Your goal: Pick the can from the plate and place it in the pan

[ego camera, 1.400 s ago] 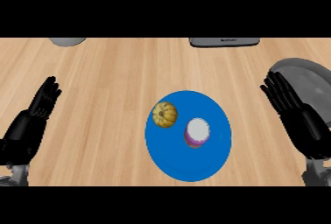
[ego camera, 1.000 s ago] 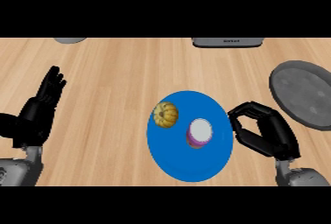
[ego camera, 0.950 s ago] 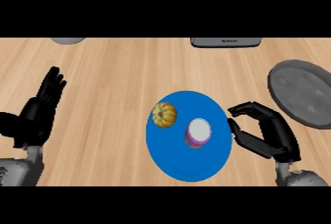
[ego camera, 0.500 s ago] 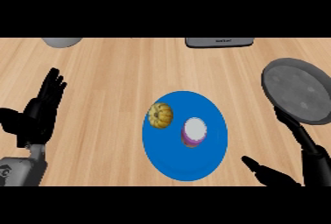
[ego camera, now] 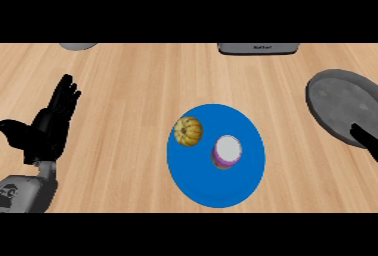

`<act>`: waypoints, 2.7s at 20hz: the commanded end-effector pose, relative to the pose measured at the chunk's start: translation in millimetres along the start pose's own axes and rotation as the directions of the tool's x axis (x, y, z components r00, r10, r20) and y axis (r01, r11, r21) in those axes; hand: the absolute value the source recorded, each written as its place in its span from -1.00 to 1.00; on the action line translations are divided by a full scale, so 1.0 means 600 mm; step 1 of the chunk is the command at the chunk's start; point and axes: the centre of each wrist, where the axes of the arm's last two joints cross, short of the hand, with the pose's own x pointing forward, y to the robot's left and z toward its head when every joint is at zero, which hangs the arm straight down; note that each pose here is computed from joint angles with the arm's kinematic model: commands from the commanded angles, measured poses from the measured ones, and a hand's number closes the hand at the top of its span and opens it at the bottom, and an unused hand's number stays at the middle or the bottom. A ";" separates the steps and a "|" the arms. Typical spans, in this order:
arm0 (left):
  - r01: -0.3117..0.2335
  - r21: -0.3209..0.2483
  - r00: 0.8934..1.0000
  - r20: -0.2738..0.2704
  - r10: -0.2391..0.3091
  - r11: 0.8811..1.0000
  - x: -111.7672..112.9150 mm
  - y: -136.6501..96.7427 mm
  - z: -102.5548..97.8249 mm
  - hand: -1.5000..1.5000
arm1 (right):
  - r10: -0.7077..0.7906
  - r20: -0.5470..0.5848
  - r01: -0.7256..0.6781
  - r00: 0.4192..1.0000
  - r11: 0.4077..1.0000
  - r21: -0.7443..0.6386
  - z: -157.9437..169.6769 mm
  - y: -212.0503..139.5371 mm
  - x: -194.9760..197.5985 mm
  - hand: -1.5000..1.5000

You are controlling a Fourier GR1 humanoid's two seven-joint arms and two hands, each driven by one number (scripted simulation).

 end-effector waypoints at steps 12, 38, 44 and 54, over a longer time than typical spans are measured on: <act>-0.008 -0.033 1.000 0.019 0.009 0.999 0.010 -0.022 -0.017 0.00 | 0.058 0.000 -0.058 0.998 0.990 0.126 -0.097 -0.015 0.171 -1.00; -0.009 -0.030 1.000 -0.008 0.009 0.999 -0.042 -0.004 -0.014 0.00 | 0.148 -0.186 -0.090 0.971 0.953 0.289 -0.150 0.116 0.126 -1.00; -0.006 -0.017 1.000 0.008 0.006 1.000 0.019 0.000 -0.038 0.00 | 0.169 -0.168 -0.097 0.971 0.926 0.366 -0.166 0.162 0.115 -1.00; -0.019 -0.010 1.000 -0.002 0.019 1.000 -0.003 -0.014 -0.012 0.00 | 0.359 -0.200 -0.250 0.912 0.870 0.424 -0.181 0.203 0.165 -1.00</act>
